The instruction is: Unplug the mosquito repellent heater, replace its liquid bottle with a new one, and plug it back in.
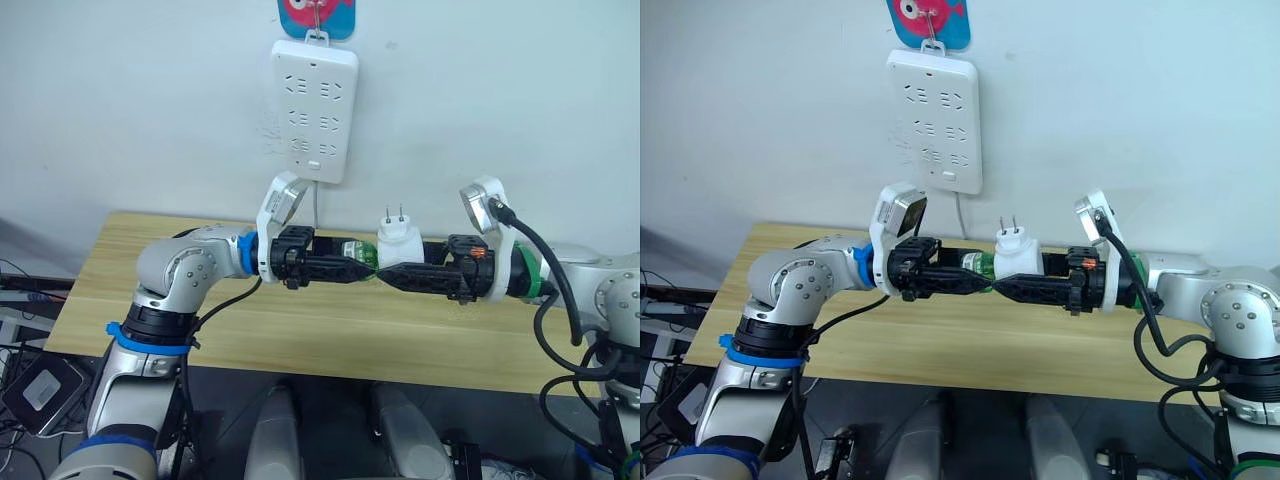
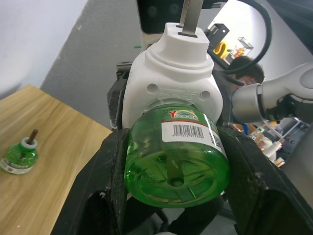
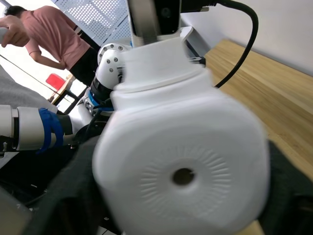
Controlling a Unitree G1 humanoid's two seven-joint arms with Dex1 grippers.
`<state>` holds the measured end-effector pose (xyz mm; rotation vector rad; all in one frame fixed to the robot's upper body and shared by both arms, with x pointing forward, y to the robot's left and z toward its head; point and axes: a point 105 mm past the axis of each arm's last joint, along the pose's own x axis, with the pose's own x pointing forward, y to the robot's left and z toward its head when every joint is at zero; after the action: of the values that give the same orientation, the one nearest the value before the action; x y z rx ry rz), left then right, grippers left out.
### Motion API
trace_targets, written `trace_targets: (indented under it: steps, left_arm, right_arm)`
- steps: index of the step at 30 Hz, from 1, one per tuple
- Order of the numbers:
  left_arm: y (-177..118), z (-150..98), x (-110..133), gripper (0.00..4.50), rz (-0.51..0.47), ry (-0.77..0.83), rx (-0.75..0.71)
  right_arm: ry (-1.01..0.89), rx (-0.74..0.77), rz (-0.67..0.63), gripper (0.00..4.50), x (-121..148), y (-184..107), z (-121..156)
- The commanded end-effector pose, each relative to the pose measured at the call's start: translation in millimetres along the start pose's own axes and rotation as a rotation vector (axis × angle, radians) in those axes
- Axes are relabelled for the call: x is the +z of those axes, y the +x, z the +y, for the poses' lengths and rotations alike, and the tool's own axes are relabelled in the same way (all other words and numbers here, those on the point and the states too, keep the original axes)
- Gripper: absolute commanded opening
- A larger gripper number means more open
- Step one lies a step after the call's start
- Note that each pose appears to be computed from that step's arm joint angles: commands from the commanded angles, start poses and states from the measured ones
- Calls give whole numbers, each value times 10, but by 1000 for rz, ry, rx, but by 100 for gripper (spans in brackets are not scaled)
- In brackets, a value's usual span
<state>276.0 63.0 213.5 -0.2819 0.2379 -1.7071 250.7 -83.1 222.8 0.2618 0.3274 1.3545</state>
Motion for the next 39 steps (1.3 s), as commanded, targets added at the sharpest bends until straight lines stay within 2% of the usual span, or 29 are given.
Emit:
trace_targets:
  steps: [1, 5, 7, 12, 15, 18, 20, 23, 26, 28, 32, 37, 39]
  left_arm:
    - [3, -58, 36, 227, 12, 31, -18]
    - [-4, -56, 28, 227, 12, 28, -20]
    - [-21, -43, 18, 301, 10, 23, -14]
    - [-160, -8, 43, 450, 44, 81, 54]
    - [-241, -20, 29, 450, 138, 251, 119]
    - [-221, 76, 3, 450, 271, 622, 225]
    - [-158, 157, -2, 450, 338, 828, 285]
    - [-70, 258, -54, 450, 454, 1056, 332]
    - [39, 337, -105, 450, 522, 1158, 370]
    - [95, 432, -66, 450, 528, 1205, 435]
    - [181, 643, -55, 450, 569, 1254, 528]
    - [223, 731, -92, 450, 600, 1266, 553]
    - [266, 722, -117, 411, 589, 1253, 540]
  right_arm:
    - [-24, 56, -47, 312, 97, 3, 157]
    - [-20, 53, -55, 312, 118, -4, 164]
    - [-17, 49, -59, 312, 119, -5, 161]
    - [3, -24, -78, 312, 89, -56, 39]
    - [70, -113, -113, 312, 31, -91, -110]
    - [115, -243, -54, 312, -164, -71, -276]
    - [186, -317, -97, 312, -162, -38, -385]
    - [239, -412, -80, 312, -199, 8, -496]
    - [298, -478, -123, 312, -121, 57, -565]
    - [305, -492, -118, 312, -104, 90, -545]
    - [318, -491, -105, 312, -131, 155, -477]
    - [352, -493, -124, 312, -113, 177, -442]
    - [363, -486, -130, 312, -107, 193, -422]
